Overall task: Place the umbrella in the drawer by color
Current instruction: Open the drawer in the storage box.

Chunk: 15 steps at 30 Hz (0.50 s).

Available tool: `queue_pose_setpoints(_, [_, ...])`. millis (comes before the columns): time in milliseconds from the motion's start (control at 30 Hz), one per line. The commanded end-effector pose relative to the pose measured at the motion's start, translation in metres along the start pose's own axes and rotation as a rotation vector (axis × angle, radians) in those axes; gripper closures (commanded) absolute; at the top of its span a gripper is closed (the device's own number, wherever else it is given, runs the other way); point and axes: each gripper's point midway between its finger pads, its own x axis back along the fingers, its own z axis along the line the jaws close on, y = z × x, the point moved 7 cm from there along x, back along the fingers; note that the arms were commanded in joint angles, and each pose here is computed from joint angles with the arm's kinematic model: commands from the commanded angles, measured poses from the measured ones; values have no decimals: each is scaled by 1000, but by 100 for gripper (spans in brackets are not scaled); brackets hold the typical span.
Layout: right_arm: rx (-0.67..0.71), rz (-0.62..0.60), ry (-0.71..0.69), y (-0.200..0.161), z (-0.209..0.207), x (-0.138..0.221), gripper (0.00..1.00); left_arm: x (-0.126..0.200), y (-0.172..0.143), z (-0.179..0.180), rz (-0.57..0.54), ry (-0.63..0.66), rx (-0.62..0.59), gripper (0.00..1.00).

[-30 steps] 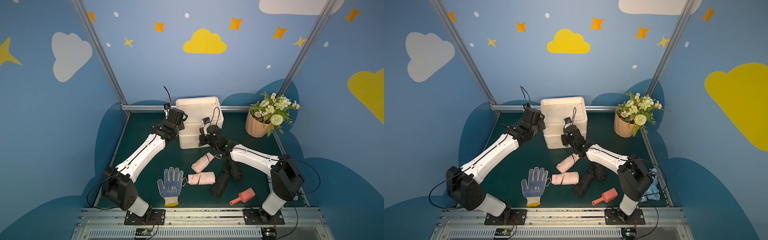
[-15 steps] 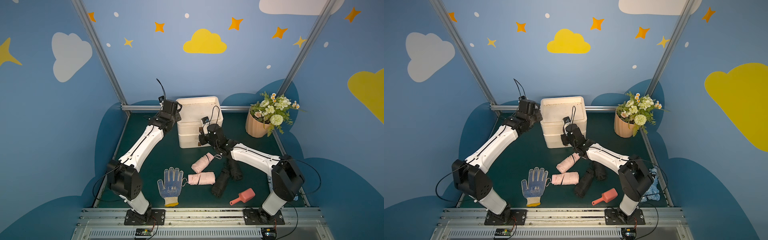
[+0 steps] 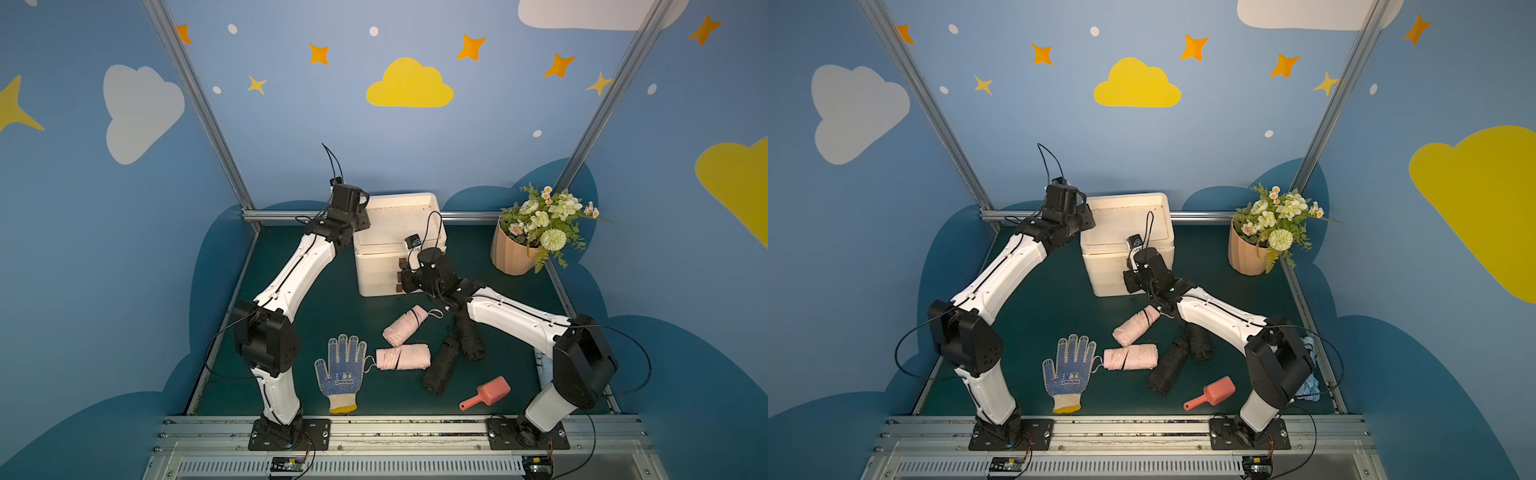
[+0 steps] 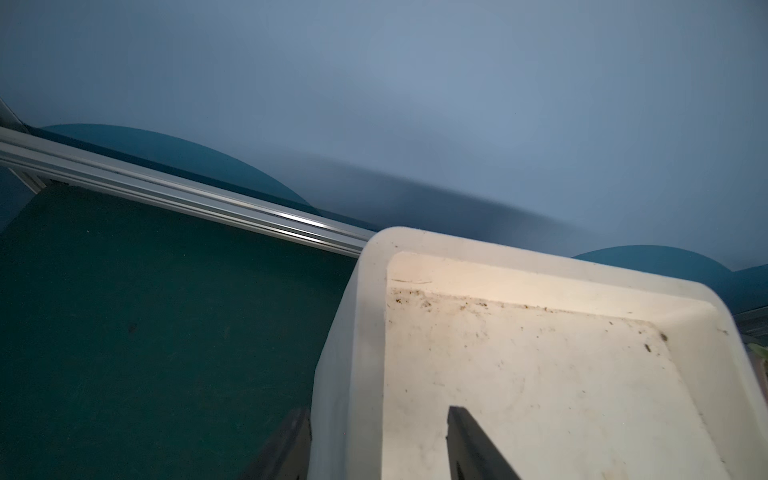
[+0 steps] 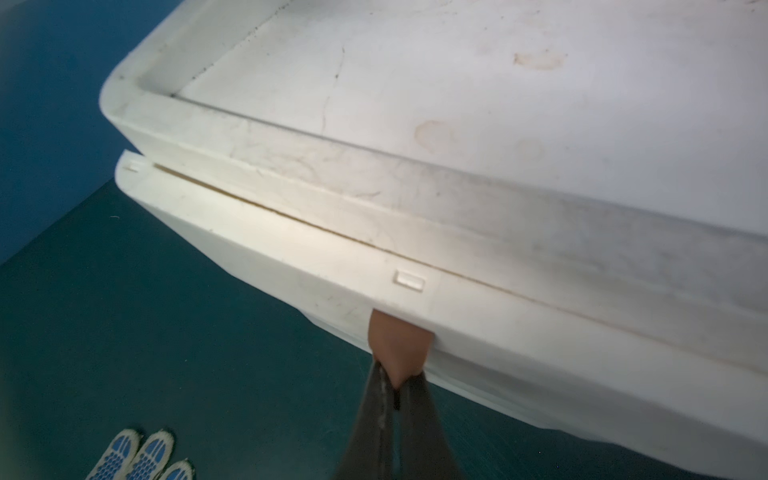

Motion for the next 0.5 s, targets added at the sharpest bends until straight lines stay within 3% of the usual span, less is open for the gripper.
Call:
queue_pose_setpoints(0, [-28,9,92,8,7,22,100,-19,-10,4,59,85,-90,46])
queue_pose_setpoints(100, [-62,51,123,-2,13,32,100,-30,-10,8,60,141,-84,51])
queue_pose_setpoints(367, [-96,101,138,-38,29,68,100,-36,-14,11,21,238,-59,78])
queue_pose_setpoints(467, [-91,108,146,-48,35,80,100,-34,-14,17,-2,307,-55,82])
